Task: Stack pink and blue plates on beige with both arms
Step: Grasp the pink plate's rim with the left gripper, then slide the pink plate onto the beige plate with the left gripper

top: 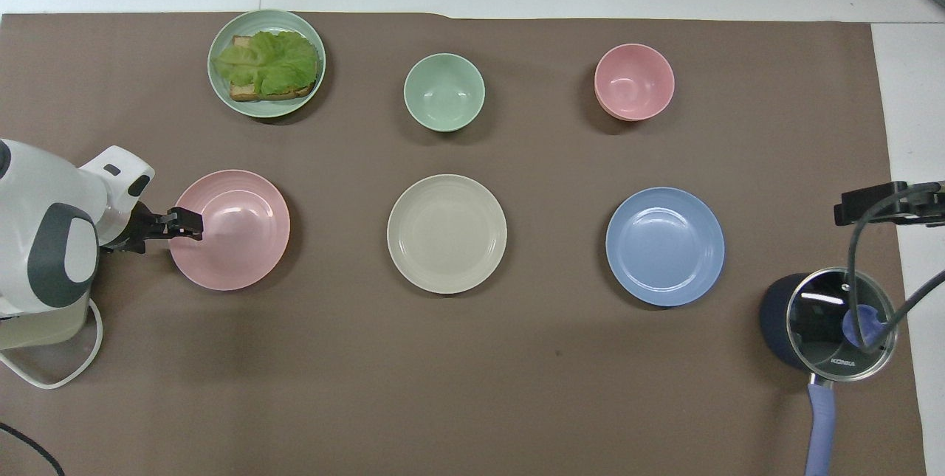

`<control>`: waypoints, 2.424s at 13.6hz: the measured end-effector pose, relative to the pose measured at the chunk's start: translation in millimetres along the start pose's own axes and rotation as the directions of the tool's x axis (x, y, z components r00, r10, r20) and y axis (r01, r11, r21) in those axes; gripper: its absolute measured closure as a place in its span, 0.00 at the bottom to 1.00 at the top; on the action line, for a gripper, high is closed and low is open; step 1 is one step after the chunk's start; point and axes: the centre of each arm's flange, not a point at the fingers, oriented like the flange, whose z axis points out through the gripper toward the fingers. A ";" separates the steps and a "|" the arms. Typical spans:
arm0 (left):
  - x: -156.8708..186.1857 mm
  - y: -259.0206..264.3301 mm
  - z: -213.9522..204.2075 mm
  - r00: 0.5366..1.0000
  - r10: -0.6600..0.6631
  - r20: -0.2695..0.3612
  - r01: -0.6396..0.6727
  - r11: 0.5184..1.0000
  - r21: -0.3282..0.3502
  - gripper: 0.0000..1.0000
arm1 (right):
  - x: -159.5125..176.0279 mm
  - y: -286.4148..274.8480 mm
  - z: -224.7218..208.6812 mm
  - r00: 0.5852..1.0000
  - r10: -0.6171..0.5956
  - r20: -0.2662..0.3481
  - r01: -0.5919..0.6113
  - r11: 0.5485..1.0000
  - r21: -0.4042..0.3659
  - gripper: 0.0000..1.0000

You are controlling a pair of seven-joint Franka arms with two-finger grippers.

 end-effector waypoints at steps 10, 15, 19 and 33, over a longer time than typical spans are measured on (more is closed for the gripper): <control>-4.0 0.5 3.7 0.991 -0.136 0.017 0.136 0.991 0.003 0.87 | 0.0 2.9 0.1 1.000 0.006 0.000 -0.006 1.000 0.000 0.00; -0.2 11.2 -40.0 0.987 -0.146 0.068 0.149 0.988 -0.035 0.95 | 0.0 2.9 0.1 1.000 0.006 0.000 -0.006 1.000 0.000 0.00; 4.7 30.7 -89.7 0.981 -0.157 0.114 0.172 0.976 -0.137 0.95 | 0.0 3.1 0.1 1.000 0.006 0.000 -0.006 1.000 0.000 0.00; -89.8 284.8 -84.5 0.987 -0.145 0.070 0.159 0.943 -0.294 0.95 | 0.0 3.3 0.1 1.000 0.006 0.000 -0.006 1.000 0.000 0.00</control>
